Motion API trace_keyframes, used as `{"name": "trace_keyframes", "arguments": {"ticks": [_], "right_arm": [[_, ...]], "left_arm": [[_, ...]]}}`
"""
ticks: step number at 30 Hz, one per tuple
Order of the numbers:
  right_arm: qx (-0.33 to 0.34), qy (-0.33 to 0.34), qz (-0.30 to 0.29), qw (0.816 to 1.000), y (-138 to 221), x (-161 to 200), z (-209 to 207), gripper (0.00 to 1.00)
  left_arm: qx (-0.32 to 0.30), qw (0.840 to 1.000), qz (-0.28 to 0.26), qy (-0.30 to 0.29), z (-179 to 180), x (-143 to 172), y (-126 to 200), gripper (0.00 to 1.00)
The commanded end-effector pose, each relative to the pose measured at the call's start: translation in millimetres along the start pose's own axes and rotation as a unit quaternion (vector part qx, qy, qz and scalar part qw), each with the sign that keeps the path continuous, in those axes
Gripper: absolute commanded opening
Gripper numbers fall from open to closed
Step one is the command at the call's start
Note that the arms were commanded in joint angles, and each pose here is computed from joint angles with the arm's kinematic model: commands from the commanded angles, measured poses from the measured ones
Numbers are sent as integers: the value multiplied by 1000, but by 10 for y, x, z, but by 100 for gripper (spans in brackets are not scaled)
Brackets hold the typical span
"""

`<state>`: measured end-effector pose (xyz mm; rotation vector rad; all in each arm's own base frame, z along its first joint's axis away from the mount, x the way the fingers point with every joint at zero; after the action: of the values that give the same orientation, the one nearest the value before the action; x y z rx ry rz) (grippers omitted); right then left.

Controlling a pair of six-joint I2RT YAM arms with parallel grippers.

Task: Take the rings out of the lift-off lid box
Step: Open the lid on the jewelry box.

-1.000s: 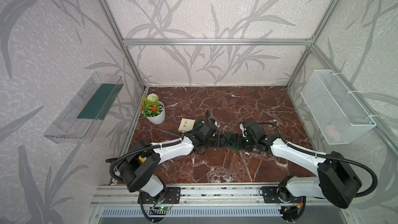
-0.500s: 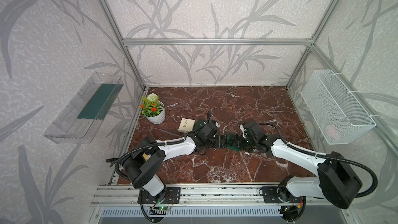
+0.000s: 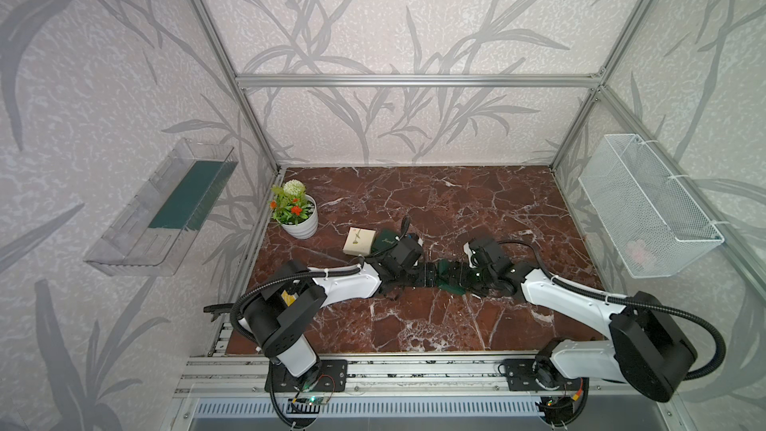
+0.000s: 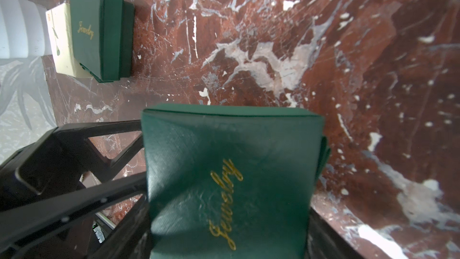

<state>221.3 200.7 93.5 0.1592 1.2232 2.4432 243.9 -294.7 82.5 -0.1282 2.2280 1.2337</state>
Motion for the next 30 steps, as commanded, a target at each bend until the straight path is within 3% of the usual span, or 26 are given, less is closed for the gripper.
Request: {"name": "trace_keyframes", "arguments": {"ticks": [1,18,30], "right_arm": [[-104,28,-11,994,137,-40,420,82],[-158,-1,-15,987,189,-80,456,80],[-160,-13,-21,987,213,-111,413,79]], "left_arm": [[27,1000,8,-4,-177,18,-70,84],[20,1000,22,-3,-172,115,-124,83],[4,999,32,-4,-110,170,-145,82]]}}
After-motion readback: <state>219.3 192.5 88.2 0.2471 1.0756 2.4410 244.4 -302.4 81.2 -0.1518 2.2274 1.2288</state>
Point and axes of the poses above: each gripper's point midway between its finger pads, its own y axis back along the fingers, its own z axis along the line the jaws close on, x = y × z, the point moved 4 cm from there along y, back along the fingers, and after that the axes turned 13 degrees about -y, right-handed, at the moved point
